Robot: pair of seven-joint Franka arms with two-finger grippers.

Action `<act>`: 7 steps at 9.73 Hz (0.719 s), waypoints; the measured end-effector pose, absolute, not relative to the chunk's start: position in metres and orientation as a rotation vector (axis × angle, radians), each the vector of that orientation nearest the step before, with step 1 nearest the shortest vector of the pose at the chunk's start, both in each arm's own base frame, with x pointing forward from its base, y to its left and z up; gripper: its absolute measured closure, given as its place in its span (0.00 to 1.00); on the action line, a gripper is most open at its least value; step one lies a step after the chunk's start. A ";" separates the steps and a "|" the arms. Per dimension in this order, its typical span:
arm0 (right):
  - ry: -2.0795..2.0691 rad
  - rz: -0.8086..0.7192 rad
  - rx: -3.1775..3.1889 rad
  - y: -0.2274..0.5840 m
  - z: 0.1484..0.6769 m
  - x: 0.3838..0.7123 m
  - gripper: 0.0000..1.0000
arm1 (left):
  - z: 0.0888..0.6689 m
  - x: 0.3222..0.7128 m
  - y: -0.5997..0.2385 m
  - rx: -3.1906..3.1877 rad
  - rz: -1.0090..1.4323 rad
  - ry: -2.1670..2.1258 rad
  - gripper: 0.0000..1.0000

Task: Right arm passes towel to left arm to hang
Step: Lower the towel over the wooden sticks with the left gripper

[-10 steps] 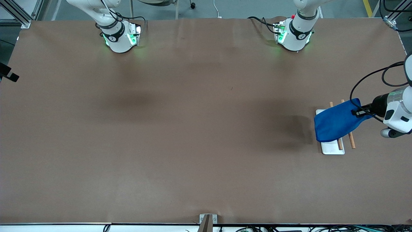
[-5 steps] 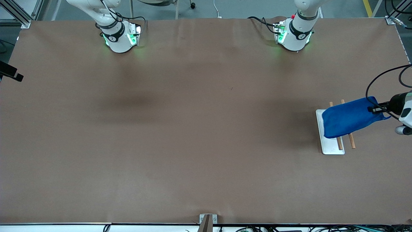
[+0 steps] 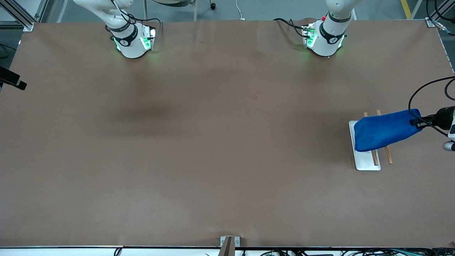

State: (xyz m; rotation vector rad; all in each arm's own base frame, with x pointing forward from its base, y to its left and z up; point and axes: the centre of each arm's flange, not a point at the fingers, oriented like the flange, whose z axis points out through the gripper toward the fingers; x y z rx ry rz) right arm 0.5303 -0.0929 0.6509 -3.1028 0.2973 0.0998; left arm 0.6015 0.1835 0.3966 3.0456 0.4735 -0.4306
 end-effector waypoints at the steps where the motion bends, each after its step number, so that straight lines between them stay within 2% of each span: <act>1: 0.297 0.101 -3.103 -0.093 0.651 0.530 0.00 | 0.390 0.603 0.186 3.039 -0.434 0.476 0.97; 7: 0.296 0.115 -3.102 -0.092 0.650 0.529 0.00 | 0.362 0.594 0.233 3.044 -0.439 0.450 0.95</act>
